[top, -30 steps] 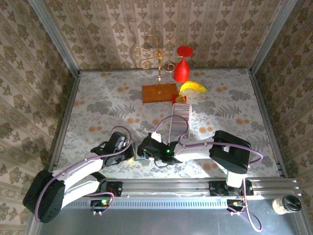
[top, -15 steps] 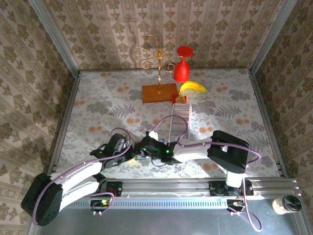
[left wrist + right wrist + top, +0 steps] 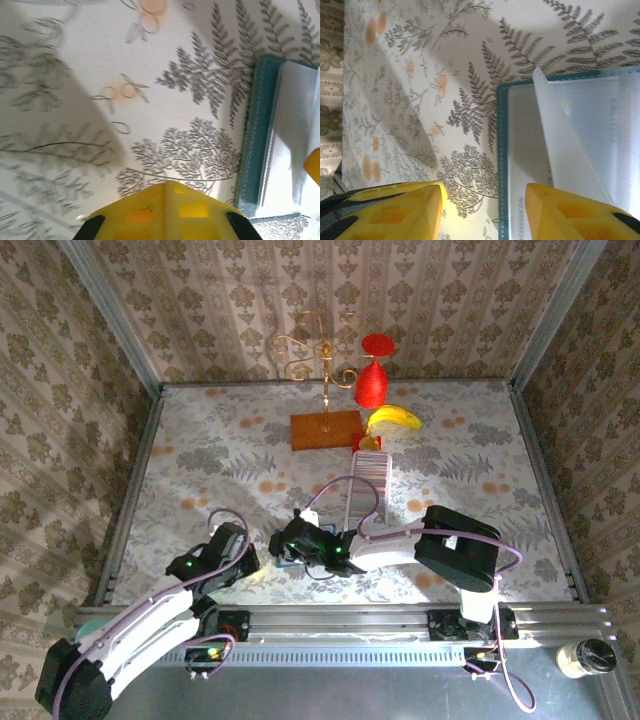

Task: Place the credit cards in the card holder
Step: Flip over the card slot in the card holder.

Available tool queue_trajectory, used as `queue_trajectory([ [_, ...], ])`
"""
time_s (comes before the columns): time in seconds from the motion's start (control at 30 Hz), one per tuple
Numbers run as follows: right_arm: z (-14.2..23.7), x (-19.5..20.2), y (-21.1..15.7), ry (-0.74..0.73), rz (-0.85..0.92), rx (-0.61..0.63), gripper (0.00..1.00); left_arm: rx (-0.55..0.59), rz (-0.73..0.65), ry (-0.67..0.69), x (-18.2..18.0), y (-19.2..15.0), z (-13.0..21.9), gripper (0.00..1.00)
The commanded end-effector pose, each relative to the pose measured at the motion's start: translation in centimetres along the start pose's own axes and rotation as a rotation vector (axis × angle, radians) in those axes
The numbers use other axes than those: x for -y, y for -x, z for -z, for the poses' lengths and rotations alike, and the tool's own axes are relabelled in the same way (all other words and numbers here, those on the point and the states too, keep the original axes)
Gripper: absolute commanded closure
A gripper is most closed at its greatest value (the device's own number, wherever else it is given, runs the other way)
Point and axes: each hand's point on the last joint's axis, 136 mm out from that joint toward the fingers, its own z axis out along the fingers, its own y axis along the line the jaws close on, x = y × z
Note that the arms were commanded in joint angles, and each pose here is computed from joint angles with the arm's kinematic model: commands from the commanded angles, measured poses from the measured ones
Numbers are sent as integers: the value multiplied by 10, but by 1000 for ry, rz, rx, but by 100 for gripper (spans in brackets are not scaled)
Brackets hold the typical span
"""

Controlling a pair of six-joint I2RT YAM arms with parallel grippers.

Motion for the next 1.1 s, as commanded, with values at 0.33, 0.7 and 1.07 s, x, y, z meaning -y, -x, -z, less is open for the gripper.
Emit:
queue_trajectory([
  [0.33, -15, -32, 3, 99, -17, -4, 53, 210, 96, 151, -26, 40, 63, 90],
  [0.7, -37, -62, 1, 194, 3, -35, 54, 273, 113, 197, -29, 57, 102, 79],
  [1.07, -22, -79, 53, 216, 109, 27, 53, 354, 116, 153, -15, 79, 148, 65],
])
